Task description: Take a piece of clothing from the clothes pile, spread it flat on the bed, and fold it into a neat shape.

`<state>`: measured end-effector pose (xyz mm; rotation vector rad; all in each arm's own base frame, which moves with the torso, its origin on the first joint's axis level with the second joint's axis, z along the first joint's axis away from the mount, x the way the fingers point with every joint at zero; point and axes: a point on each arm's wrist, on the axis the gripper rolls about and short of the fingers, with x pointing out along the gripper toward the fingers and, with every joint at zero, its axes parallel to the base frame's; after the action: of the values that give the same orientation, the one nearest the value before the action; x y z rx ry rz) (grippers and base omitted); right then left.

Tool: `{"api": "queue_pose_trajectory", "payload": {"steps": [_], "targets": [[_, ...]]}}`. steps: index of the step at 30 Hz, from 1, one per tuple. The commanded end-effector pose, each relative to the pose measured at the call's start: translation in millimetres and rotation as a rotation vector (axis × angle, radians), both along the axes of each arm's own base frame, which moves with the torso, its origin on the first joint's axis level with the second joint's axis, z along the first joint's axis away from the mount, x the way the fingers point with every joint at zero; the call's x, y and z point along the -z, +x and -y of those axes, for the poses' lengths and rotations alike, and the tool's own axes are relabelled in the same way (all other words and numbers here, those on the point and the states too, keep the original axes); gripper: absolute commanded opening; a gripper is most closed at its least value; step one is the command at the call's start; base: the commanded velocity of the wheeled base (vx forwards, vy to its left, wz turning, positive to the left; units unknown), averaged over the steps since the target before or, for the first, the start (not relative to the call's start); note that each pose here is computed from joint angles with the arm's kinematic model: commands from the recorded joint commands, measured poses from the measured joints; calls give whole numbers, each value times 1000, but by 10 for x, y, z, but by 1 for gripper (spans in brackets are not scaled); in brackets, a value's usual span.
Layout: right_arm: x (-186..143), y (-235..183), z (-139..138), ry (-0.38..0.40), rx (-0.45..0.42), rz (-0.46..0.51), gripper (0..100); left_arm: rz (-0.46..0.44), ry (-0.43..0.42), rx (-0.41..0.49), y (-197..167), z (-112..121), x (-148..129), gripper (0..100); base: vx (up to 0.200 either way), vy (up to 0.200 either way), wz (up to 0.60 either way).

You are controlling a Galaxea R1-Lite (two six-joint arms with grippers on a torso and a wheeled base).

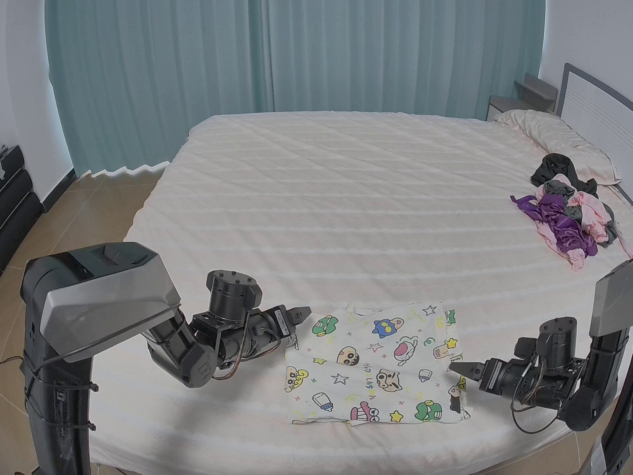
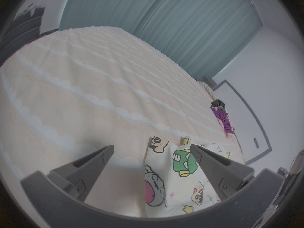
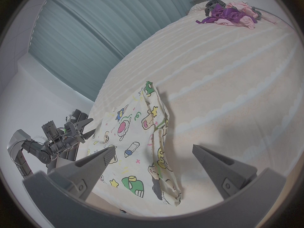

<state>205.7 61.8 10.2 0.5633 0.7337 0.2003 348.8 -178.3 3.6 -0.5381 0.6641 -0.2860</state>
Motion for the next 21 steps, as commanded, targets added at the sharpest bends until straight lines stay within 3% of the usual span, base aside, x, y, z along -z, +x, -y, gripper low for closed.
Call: {"api": "queue_pose_trajectory", "payload": {"steps": [1, 7, 8, 21], "targets": [[42, -47, 10, -10, 1, -36, 100, 10, 50, 27, 93, 67, 104, 100, 0, 0, 0], [45, -47, 9, -13, 7, -37, 100, 23, 51, 43, 129, 142, 126, 100, 0, 0, 0], [45, -48, 5, -13, 5, -37, 100, 22, 52, 43, 134, 144, 134, 0, 0, 0, 0], [36, -37, 19, -10, 13, -26, 100, 22, 49, 38, 177, 160, 174, 0, 0, 0, 0]]}}
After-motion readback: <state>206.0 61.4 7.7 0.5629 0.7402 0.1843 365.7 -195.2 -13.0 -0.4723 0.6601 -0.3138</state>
